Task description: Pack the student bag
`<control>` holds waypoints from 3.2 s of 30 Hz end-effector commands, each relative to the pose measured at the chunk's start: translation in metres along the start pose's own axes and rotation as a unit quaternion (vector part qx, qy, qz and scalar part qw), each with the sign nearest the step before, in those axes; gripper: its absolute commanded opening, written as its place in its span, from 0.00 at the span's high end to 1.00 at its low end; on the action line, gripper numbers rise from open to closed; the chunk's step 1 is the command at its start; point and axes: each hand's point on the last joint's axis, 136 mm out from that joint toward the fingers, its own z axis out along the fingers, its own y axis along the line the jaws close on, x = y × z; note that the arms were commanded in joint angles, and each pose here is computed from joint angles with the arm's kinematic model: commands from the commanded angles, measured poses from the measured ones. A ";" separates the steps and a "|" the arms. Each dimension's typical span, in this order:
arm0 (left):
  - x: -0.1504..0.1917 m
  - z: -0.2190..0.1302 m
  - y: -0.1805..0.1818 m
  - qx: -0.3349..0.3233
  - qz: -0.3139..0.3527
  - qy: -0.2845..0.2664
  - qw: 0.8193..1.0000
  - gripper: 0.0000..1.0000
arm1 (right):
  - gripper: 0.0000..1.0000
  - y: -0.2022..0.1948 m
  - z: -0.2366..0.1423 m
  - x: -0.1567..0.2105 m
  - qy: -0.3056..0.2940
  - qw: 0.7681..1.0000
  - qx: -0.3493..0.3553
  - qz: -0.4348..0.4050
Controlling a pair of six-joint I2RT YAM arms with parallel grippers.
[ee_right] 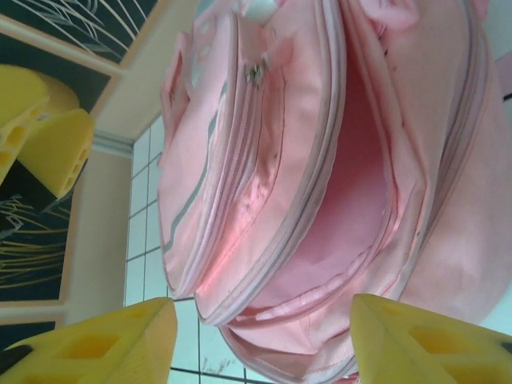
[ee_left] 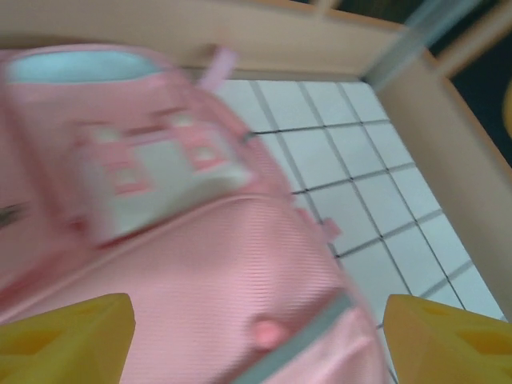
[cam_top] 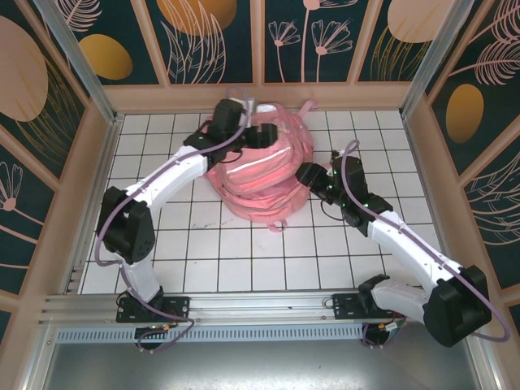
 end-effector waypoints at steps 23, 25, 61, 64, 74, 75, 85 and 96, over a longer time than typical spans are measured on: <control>0.031 0.021 0.191 -0.032 -0.215 0.045 0.975 0.51 | 0.26 -0.064 0.050 0.054 0.061 0.992 0.096 0.048; 0.037 0.026 0.188 -0.016 -0.215 0.062 0.975 0.54 | 0.28 -0.066 0.054 0.060 0.076 0.992 0.087 0.051; 0.044 -0.071 0.096 0.144 -0.327 -0.016 0.934 1.00 | 0.33 -0.115 0.046 -0.057 -0.016 0.990 0.143 -0.007; 0.043 -0.070 0.084 0.158 -0.338 -0.013 0.928 1.00 | 0.32 -0.114 0.019 -0.048 -0.023 0.987 0.159 -0.014; 0.047 -0.072 0.057 0.165 -0.364 -0.016 0.916 1.00 | 0.44 -0.002 0.003 0.054 0.001 0.988 0.116 -0.104; 0.049 -0.073 0.058 0.164 -0.369 -0.017 0.915 1.00 | 0.45 0.008 0.007 0.069 0.009 0.987 0.112 -0.116; 0.067 -0.084 0.054 0.166 -0.377 -0.009 0.911 1.00 | 0.63 0.050 0.064 0.135 0.027 0.975 0.135 -0.175; 0.073 -0.083 0.052 0.175 -0.378 0.006 0.909 1.00 | 0.70 0.023 0.092 0.129 0.011 0.971 0.190 -0.148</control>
